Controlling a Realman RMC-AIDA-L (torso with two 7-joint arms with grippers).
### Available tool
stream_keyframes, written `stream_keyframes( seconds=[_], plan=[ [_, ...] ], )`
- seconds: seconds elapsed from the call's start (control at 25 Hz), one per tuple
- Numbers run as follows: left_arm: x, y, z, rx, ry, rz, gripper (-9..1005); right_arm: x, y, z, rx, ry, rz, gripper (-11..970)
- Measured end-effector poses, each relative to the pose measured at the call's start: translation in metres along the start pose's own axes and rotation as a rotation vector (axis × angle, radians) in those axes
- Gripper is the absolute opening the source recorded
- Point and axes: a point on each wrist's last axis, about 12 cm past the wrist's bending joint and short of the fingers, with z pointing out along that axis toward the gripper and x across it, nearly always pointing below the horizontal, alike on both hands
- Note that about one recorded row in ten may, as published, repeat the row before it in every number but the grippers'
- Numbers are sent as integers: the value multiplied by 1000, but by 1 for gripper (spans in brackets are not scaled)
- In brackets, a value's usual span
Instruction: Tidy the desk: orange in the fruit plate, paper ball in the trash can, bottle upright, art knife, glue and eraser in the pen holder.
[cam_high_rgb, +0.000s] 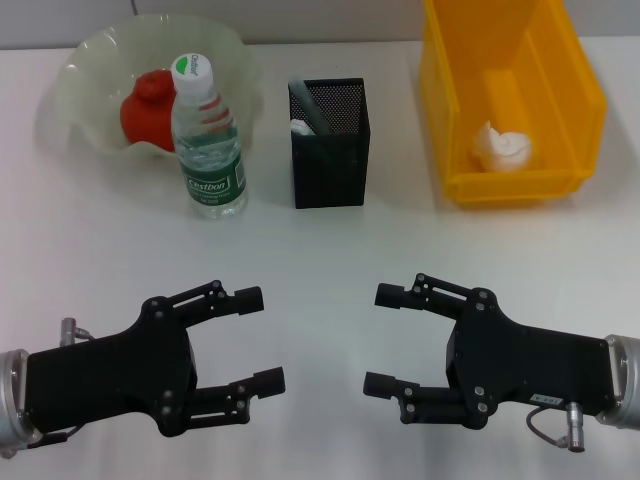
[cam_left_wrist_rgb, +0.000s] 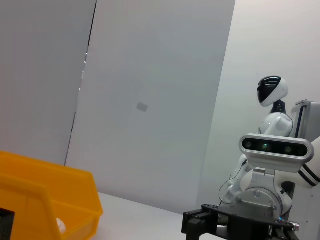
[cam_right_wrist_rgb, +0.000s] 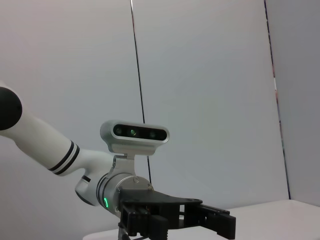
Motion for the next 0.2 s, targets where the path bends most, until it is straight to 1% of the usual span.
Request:
stream_keyframes(
  seconds=[0.2],
  plan=[
    [0,0,0,-5,-4,4,829,0,0,0,1,1,0,824]
  ],
)
